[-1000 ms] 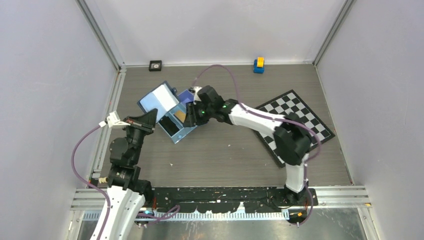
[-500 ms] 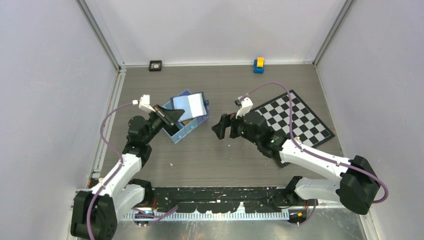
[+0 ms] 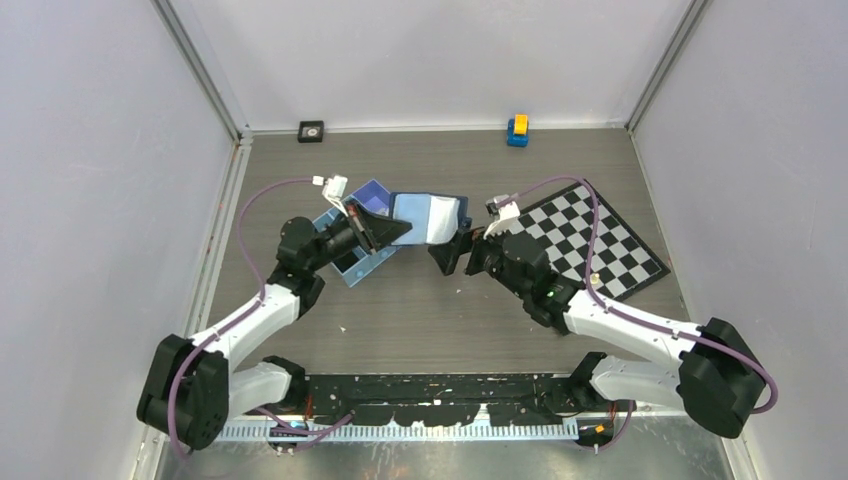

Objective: Take the credit cards out of the card holder
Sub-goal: Place the card holder at the center of the board.

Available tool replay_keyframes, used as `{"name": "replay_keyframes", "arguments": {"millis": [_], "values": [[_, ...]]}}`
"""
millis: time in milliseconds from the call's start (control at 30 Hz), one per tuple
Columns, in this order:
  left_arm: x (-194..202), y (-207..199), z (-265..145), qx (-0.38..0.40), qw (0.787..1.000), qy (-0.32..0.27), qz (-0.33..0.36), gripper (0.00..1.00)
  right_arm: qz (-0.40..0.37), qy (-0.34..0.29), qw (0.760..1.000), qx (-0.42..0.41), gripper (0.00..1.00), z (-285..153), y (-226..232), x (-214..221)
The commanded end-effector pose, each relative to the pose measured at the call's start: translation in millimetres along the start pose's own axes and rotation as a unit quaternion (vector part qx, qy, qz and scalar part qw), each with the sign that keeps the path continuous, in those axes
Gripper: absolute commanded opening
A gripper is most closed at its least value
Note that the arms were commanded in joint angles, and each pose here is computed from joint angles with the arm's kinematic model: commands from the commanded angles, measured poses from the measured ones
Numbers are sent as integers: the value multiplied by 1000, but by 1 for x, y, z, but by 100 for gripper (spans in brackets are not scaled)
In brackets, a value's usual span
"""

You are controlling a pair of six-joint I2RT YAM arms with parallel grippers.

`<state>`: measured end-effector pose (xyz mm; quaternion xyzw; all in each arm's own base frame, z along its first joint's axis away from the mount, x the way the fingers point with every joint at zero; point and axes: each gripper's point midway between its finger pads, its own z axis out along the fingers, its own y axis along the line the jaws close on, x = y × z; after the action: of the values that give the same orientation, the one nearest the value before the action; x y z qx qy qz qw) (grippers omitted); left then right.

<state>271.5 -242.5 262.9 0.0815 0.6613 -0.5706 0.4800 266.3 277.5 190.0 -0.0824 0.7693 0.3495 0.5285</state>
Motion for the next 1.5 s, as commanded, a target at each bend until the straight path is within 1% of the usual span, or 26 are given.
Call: {"name": "replay_keyframes", "arguments": {"millis": [0,100,167,267,300,400,467,500,567,633,667,733,833,900,933,1000,1100,1133,1167,1233,1333,1467], "values": [[6,-26,18,53,998,10,37,0,22,-69,997,-42,98,-5,20,-38],[21,-26,30,59,997,34,32,0,29,-88,994,-55,94,-12,24,-44],[24,-31,34,71,996,47,26,0,30,-92,994,-48,81,-14,21,-46],[26,-32,36,69,996,46,25,0,32,-91,995,-38,51,-15,18,-48],[25,-31,36,65,997,42,27,0,32,-88,995,-36,45,-15,18,-48],[24,-18,33,23,999,40,28,0,29,-76,996,-37,41,-12,20,-47],[23,-9,31,-7,999,35,28,0,27,-70,997,-17,35,-8,14,-46],[21,-4,30,-24,999,28,27,3,25,-60,998,6,30,-6,6,-43],[20,2,27,-42,999,19,20,20,21,-54,997,45,24,-3,-6,-42],[21,8,26,-59,998,14,8,34,17,-49,997,57,21,-1,-10,-40],[21,9,26,-60,998,14,7,39,16,-45,997,56,19,1,-10,-38],[23,8,28,-58,998,21,4,45,14,-35,998,46,14,4,-6,-36],[29,8,33,-52,998,43,-4,46,12,-19,999,33,9,8,-1,-30],[37,13,39,-54,996,64,-15,44,12,-12,1000,25,8,10,2,-27],[40,13,42,-52,996,72,-16,41,11,-10,1000,19,8,11,4,-26],[45,18,46,-56,995,83,-21,31,10,-1,1000,11,8,14,7,-23],[52,34,46,-95,991,97,-18,8,8,14,1000,0,7,17,12,-18],[54,41,45,-111,988,104,-17,3,7,19,1000,-6,6,18,14,-16],[57,50,43,-134,985,110,-15,0,7,24,1000,-13,4,18,16,-15],[60,69,38,-187,975,117,-16,0,7,33,999,-28,1,18,22,-12],[67,88,37,-229,964,137,-16,0,10,44,997,-55,0,17,33,-10],[74,108,37,-271,948,164,-16,0,14,40,997,-61,1,15,35,-12]]}}
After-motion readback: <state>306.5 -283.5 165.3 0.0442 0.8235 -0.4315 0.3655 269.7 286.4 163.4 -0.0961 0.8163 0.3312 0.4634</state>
